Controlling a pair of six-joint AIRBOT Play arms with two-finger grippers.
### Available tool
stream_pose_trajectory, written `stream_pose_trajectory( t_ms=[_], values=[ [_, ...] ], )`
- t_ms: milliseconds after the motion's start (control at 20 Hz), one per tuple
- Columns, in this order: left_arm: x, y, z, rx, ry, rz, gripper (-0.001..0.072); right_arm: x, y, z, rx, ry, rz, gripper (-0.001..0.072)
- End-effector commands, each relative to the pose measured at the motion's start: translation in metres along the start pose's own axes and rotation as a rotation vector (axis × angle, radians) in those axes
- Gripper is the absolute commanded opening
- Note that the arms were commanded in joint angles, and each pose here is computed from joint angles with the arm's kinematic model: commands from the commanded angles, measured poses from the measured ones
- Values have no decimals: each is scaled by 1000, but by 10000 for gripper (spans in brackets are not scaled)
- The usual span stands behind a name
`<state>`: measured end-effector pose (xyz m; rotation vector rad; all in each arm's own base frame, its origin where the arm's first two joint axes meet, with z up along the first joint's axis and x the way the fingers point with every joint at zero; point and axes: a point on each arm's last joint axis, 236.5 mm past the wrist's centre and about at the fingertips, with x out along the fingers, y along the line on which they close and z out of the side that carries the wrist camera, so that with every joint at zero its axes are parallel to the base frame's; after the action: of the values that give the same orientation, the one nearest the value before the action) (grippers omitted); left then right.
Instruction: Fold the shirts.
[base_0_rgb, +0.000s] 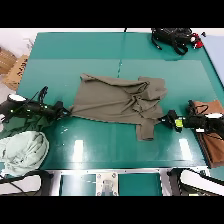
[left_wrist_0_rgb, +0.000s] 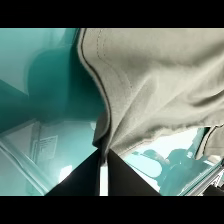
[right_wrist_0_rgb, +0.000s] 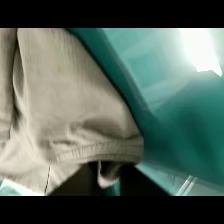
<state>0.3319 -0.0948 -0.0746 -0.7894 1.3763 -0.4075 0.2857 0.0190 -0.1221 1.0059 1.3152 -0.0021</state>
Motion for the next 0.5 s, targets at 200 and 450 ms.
stream_pose_trajectory(
  t_ms=[200, 450],
  values=[
    [-42, -56, 19, 163, -18, -61, 23, -38, 61, 4, -139, 42, 117, 20],
    [-202, -222, 48, 610, -400, -70, 23, -232, 212, 41, -464, -346, 234, 20]
  ],
)
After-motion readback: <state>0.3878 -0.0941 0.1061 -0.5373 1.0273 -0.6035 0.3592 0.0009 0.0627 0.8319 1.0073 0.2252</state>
